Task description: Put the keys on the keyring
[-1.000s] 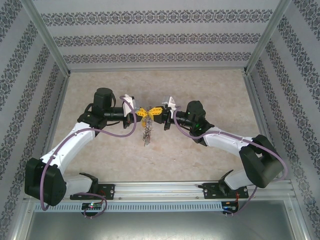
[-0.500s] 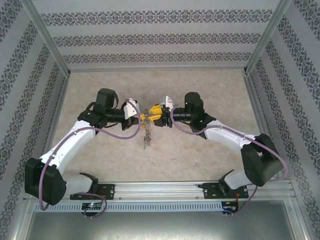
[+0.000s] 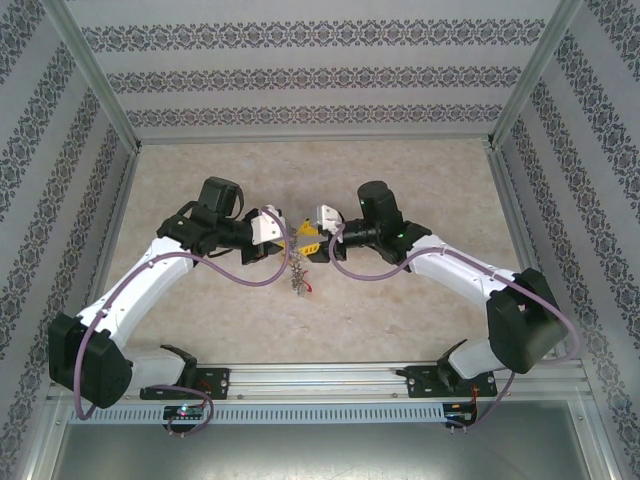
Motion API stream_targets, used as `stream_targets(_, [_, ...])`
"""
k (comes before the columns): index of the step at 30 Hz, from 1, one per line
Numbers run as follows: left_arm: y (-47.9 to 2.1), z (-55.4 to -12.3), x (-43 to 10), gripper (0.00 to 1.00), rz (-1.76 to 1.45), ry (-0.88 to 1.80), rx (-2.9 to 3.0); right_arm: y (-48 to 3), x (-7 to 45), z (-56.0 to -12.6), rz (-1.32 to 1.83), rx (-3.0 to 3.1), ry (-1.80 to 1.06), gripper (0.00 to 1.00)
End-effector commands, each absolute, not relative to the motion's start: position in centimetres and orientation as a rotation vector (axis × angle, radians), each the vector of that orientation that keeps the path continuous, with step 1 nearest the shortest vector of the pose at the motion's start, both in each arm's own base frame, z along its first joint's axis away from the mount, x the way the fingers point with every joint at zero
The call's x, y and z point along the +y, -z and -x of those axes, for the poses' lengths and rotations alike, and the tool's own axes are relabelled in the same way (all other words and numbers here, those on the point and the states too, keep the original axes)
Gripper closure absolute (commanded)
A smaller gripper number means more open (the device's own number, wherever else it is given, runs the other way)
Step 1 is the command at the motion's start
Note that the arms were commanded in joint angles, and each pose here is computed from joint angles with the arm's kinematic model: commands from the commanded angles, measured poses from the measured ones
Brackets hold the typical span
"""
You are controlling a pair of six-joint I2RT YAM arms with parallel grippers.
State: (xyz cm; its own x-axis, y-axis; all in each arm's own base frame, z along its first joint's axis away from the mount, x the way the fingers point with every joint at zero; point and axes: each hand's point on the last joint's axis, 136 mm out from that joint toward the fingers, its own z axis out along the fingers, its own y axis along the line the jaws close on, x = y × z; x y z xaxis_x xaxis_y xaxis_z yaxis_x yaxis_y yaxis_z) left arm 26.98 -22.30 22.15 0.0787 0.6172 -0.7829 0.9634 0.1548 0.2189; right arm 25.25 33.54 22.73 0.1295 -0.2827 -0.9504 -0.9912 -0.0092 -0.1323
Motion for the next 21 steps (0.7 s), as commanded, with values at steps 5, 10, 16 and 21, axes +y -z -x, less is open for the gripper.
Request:
stream_targets(5, [-23.2,-26.4,-23.5,1.00,-1.608,0.577,1.563,-22.3,34.4,-25.8,1.512,1.303,-0.862,0.63])
stream_targets(10, [-23.4,-26.8,-23.7,1.00,-1.588,0.574,1.570,-21.6,34.5,-26.2,1.524,1.304,-0.787,0.67])
stream_targets(16, [-23.6,-27.0,-23.8,1.00,-1.582,0.573,1.564,-21.5,34.6,-26.6,1.510,1.323,-0.777,0.94])
stream_targets(21, [-23.1,-27.6,-23.2,0.95,-1.554,0.532,1.611,-23.4,34.7,-26.7,1.407,1.311,-0.853,1.00])
